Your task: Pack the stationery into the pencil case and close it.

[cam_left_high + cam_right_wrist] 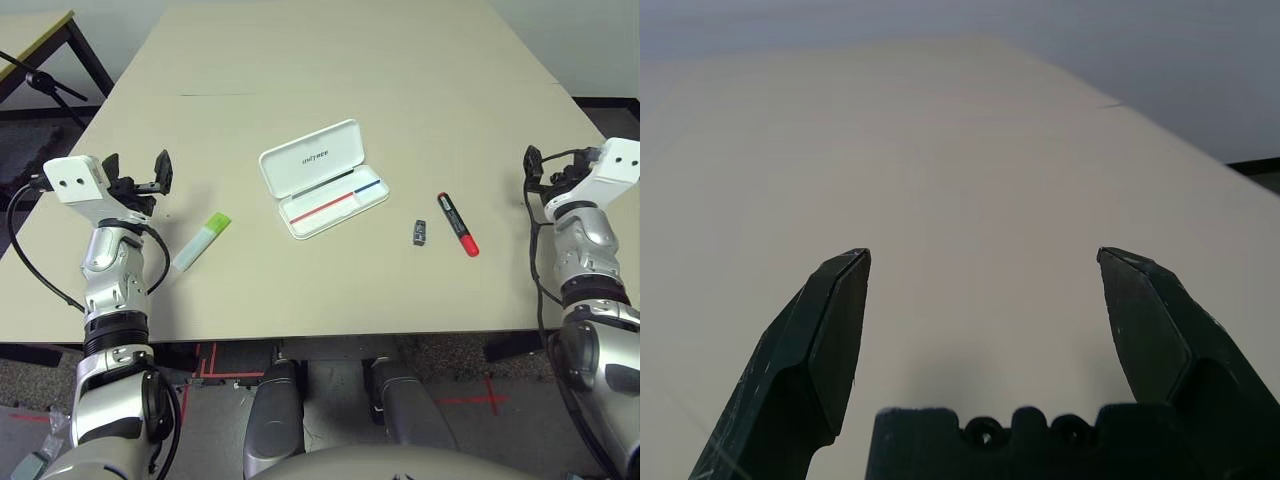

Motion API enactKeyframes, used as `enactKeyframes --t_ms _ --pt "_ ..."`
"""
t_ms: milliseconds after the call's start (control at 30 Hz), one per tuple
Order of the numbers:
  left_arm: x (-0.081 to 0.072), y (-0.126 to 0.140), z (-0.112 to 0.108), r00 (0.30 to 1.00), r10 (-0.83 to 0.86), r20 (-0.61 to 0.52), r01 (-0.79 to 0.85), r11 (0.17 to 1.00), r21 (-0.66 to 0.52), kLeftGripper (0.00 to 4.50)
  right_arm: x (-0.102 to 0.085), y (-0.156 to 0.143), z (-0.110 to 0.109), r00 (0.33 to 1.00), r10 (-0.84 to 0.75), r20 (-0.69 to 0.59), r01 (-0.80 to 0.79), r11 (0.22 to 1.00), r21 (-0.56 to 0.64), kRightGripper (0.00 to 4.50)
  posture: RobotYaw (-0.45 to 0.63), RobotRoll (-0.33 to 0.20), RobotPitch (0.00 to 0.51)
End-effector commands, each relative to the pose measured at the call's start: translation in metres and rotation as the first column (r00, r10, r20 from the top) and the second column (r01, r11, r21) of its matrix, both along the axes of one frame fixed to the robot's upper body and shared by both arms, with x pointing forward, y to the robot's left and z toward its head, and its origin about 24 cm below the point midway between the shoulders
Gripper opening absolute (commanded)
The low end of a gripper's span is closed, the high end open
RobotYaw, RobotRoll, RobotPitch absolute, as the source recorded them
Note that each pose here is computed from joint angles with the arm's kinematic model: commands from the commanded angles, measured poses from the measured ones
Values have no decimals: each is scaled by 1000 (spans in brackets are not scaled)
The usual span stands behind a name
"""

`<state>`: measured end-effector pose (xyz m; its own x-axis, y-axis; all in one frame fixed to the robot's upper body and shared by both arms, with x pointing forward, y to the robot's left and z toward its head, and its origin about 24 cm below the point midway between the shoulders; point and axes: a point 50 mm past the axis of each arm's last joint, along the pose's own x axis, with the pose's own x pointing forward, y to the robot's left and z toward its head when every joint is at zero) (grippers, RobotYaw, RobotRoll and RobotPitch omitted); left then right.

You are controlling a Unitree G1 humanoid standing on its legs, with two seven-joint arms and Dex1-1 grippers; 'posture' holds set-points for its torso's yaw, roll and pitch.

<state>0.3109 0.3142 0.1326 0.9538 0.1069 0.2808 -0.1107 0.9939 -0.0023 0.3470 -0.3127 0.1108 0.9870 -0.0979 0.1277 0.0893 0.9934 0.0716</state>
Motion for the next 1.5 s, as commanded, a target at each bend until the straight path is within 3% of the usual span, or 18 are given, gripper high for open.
enactKeyframes --t_ms 33,167,333,567,767,967,1200,1500 --pt "-3 1 0 999 -35 -17 34 999 -7 4471 3 6 6 991 132 -28 -133 991 -10 4500 -36 0 141" --pt "-1 -6 1 996 -86 -21 86 996 -11 4471 2 14 9 944 316 -90 -321 946 -48 4500 -44 0 140" --pt "-1 -13 5 987 -158 -36 158 987 -1 4471 -6 22 13 835 519 -183 -536 842 -61 4500 -50 0 140" --pt "-14 -22 1 935 -326 -136 334 942 40 4471 -16 30 10 698 649 -304 -695 716 -65 4500 -47 0 141" --pt "-35 -50 9 765 -584 -270 613 789 29 4471 -16 34 11 647 679 -346 -742 665 -84 4500 -29 0 138" --pt "-51 -91 19 541 -743 -393 807 590 -4 4471 -12 39 13 620 695 -365 -767 635 -93 4500 -24 0 135" --pt "-50 -125 14 423 -755 -502 876 482 13 4471 -11 44 14 603 707 -369 -783 614 -102 4500 -27 0 131" --pt "-41 -161 -8 325 -727 -605 920 392 24 4471 -12 47 14 587 720 -371 -797 594 -109 4500 -44 0 130"
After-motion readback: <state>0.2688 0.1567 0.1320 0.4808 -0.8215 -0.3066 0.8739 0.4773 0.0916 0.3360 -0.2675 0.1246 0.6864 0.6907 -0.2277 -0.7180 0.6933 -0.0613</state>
